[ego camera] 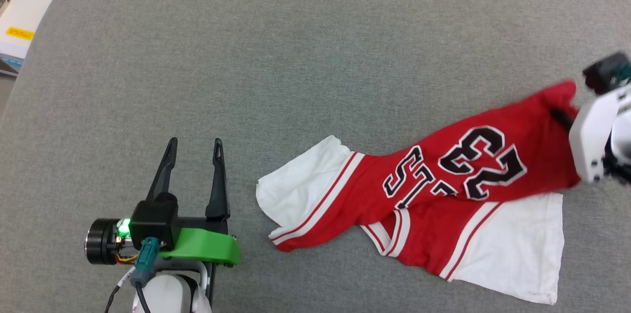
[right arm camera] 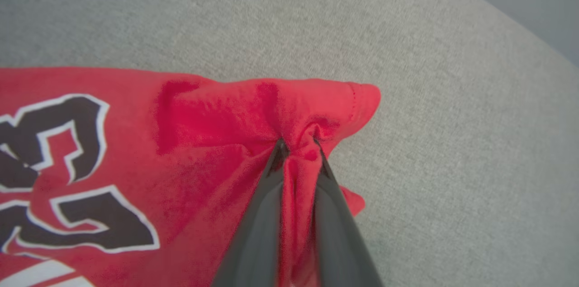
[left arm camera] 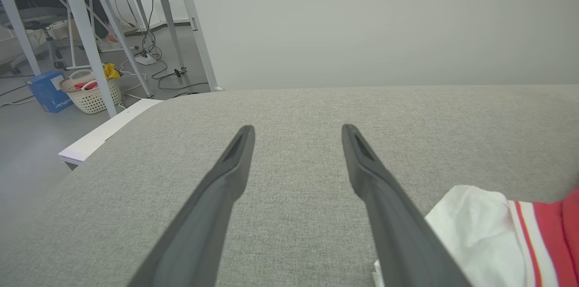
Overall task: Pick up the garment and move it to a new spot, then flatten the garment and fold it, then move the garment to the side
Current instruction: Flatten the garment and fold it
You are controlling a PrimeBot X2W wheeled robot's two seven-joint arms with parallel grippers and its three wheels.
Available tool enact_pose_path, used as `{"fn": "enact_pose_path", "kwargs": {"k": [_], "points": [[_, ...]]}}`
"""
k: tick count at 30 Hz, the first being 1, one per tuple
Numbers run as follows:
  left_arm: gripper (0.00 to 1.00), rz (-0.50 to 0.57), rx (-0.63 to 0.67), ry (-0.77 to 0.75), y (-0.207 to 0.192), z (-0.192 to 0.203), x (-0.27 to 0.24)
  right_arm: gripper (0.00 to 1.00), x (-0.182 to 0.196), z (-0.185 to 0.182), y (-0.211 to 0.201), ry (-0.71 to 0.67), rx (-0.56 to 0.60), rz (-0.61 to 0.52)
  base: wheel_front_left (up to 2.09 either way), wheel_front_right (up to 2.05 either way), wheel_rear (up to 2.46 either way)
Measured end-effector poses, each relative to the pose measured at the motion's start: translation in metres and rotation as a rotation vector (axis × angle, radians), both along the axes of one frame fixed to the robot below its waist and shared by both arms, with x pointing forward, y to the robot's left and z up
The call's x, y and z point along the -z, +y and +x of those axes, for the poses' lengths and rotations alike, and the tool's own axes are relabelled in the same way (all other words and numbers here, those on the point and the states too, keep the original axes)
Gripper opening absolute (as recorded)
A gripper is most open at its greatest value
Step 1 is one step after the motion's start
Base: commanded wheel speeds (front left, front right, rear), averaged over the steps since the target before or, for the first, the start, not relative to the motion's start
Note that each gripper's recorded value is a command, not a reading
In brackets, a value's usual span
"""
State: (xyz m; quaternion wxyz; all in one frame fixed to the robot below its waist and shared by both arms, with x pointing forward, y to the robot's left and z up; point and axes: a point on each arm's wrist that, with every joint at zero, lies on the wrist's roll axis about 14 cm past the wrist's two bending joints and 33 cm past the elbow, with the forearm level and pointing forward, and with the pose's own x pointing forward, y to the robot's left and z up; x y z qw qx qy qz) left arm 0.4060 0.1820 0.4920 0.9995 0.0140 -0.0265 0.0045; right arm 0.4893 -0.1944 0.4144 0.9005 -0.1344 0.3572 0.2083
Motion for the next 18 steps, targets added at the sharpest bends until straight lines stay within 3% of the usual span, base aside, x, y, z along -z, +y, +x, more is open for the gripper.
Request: {"fn": "enact_pose_path", "kwargs": {"k": [5, 9, 14, 18], "points": [[1.00, 0.001, -0.009, -0.003, 0.003, -0.002, -0.002, 0.00, -0.065, 0.046, 0.044, -0.223, -0.082, 0.098, 0.00, 0.00, 0.00], [1.00, -0.004, -0.016, 0.003, 0.005, -0.002, 0.001, 0.00, -0.082, 0.057, 0.099, -0.281, -0.181, 0.170, 0.00, 0.00, 0.00], [1.00, -0.008, -0.026, 0.011, 0.008, 0.000, 0.003, 0.00, -0.048, 0.041, 0.157, -0.164, -0.279, 0.198, 0.00, 0.00, 0.00], [1.00, -0.006, -0.036, 0.024, 0.010, 0.001, 0.008, 0.00, 0.008, 0.013, 0.170, 0.023, -0.318, 0.121, 0.00, 0.00, 0.00]]}}
